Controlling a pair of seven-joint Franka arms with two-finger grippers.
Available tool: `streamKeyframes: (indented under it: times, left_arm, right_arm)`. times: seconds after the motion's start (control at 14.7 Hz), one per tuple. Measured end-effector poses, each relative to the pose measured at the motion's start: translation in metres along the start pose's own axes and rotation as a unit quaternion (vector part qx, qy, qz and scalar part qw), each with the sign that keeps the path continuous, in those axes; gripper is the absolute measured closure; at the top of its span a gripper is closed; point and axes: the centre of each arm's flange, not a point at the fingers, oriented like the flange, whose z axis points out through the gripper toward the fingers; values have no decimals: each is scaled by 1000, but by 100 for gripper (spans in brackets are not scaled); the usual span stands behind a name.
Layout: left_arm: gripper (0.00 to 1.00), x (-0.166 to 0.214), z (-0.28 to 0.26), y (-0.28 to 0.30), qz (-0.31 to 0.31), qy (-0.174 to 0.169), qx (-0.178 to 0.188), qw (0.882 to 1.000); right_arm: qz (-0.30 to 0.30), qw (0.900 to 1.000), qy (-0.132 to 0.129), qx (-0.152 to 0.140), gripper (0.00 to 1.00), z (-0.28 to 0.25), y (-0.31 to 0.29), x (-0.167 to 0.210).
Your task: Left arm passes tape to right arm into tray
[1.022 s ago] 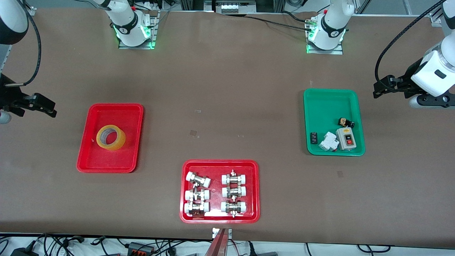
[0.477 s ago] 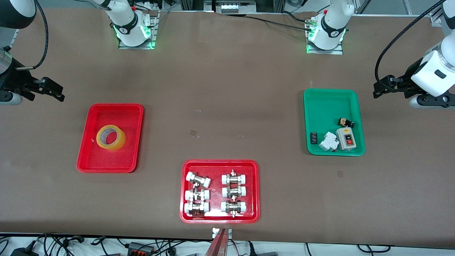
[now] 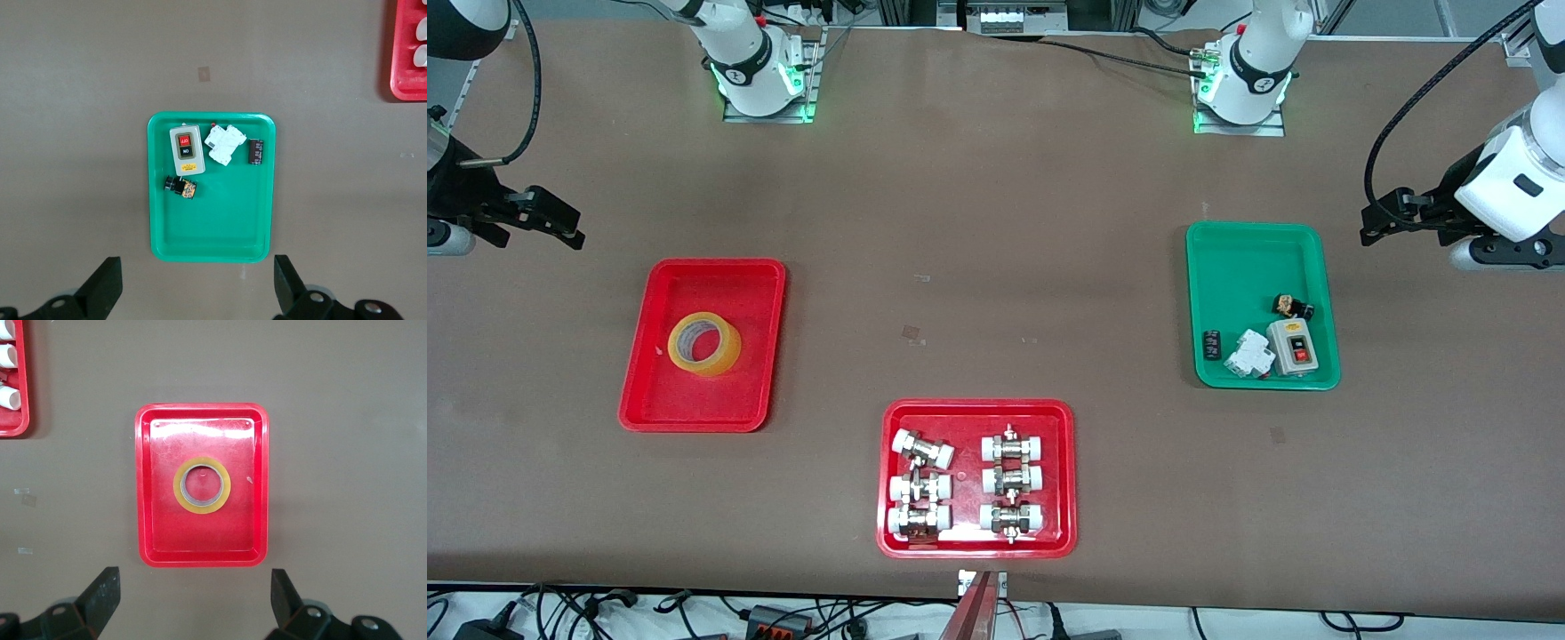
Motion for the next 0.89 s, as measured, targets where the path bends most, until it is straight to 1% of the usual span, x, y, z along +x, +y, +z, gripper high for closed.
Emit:
streamKeyframes:
  times: [0.61,0.89]
  left_arm:
    - [0,0,0,0,0,0,0,1000]
    - [0,0,0,0,0,0,0,1000]
  right_arm:
    - [-3,1000,0,0,0,0,-4,0]
    - [0,1000,-14,0,0,1,-1,-4]
